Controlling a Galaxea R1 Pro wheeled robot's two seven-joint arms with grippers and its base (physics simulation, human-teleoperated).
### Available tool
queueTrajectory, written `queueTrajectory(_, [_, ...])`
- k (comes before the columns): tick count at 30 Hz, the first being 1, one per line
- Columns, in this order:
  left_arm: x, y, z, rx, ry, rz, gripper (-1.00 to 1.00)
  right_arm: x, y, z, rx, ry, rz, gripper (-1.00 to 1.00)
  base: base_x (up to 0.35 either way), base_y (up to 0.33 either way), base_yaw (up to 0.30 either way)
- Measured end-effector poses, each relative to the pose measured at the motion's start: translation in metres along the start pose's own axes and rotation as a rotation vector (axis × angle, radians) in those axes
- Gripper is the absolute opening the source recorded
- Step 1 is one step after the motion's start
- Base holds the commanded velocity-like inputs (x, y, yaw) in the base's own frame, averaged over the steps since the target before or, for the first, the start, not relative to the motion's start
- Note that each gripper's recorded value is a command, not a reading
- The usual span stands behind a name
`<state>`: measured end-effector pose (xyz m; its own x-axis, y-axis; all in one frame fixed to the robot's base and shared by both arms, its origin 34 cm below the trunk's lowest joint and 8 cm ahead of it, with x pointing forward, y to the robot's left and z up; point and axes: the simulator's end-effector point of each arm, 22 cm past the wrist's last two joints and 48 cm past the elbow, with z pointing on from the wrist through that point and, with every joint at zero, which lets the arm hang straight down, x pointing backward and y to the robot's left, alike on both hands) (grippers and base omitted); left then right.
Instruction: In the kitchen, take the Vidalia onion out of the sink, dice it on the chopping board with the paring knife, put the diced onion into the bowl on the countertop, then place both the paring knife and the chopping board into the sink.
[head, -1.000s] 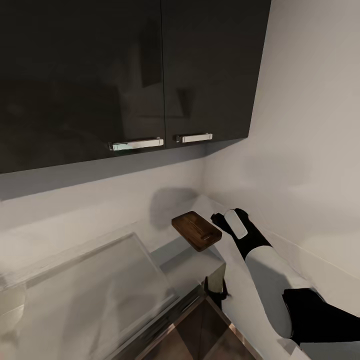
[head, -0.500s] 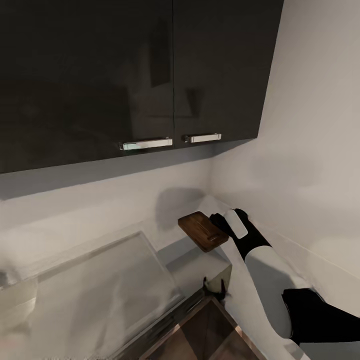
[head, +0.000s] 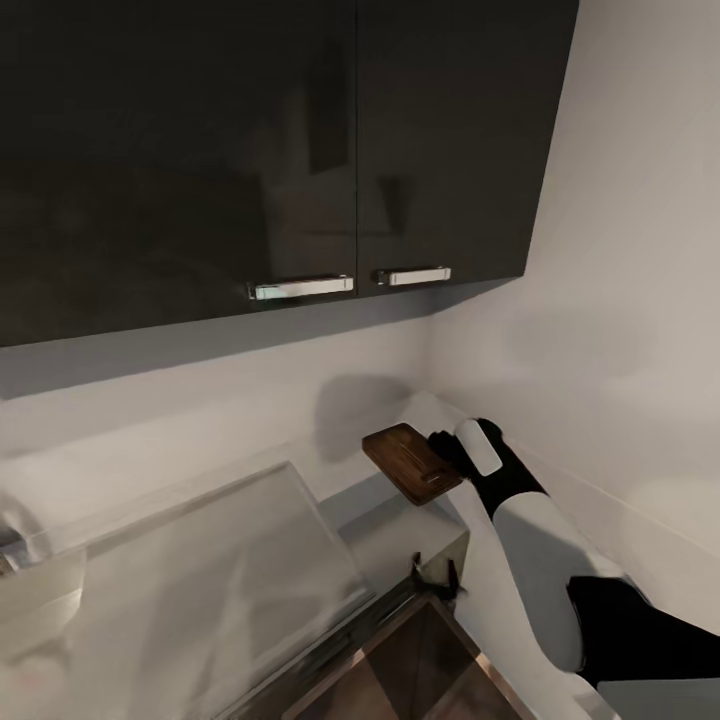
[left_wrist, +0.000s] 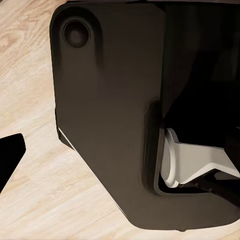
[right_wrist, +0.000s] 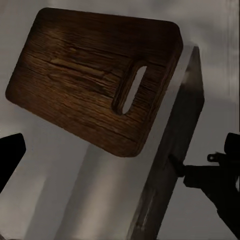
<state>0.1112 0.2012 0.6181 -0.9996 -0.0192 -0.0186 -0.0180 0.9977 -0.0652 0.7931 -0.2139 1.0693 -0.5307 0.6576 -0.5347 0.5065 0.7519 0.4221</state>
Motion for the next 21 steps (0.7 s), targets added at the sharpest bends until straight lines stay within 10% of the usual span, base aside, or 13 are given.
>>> queueTrajectory(12, [0.002,-0.001,0.000,0.001,0.005,-0.001,1.00,-0.085,-0.064,-0.015,0.159,-0.060,0.066,1.00,0.000,0.000,0.078])
queueTrajectory(21, [0.004,-0.008,0.000,0.010,0.011,-0.001,1.00,-0.098,-0.058,-0.027,0.151,0.081,0.010,1.00,0.000,0.000,0.065])
